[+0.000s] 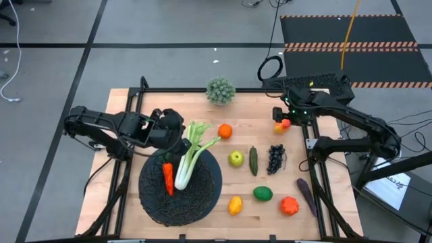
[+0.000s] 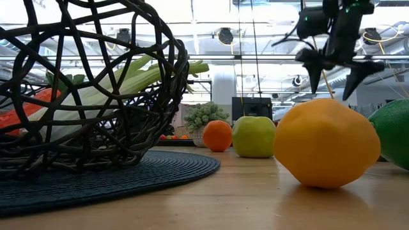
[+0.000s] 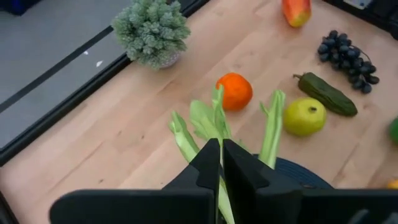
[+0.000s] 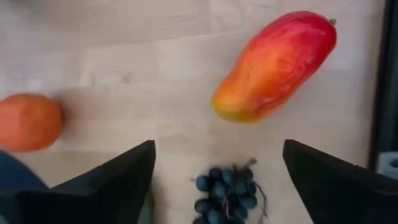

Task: Build produce basket
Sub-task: Put the orange mango into the black wire basket

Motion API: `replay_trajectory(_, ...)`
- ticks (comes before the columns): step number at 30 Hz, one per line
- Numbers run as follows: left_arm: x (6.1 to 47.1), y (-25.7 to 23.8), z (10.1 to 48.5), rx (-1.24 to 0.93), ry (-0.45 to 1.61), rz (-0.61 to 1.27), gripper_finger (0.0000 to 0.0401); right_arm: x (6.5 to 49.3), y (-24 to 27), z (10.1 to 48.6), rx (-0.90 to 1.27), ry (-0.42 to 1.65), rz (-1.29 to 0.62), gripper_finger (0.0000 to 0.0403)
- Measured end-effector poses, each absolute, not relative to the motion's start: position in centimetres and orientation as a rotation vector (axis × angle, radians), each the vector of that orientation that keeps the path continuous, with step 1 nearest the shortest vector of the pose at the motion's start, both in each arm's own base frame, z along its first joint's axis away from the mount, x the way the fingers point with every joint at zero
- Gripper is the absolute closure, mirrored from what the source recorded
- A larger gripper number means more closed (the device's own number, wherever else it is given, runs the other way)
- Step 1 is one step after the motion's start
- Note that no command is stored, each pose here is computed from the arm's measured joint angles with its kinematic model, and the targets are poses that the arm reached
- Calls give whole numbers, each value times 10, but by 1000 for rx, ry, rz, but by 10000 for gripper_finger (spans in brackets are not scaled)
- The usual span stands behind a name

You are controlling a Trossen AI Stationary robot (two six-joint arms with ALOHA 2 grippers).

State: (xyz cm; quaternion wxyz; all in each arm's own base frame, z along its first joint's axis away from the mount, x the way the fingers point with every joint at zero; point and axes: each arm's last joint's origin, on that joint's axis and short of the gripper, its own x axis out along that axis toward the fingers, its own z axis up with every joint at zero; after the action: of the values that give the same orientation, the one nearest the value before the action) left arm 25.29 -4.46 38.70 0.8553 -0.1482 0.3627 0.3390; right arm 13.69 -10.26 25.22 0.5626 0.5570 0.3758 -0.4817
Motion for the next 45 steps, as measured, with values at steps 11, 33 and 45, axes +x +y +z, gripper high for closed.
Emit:
replay_trajectory(11,258,-28,388,-367,725,775,397,129,-101,212,1376,883,-1246,28)
replay_trajectory(33,264,-21,391,-398,670,777,385,108,-112,139,1528,597,-1354,44)
replay_trajectory(45,264,-21,391,-446,651,796,382,105,-108,132,1429,673,-1300,167)
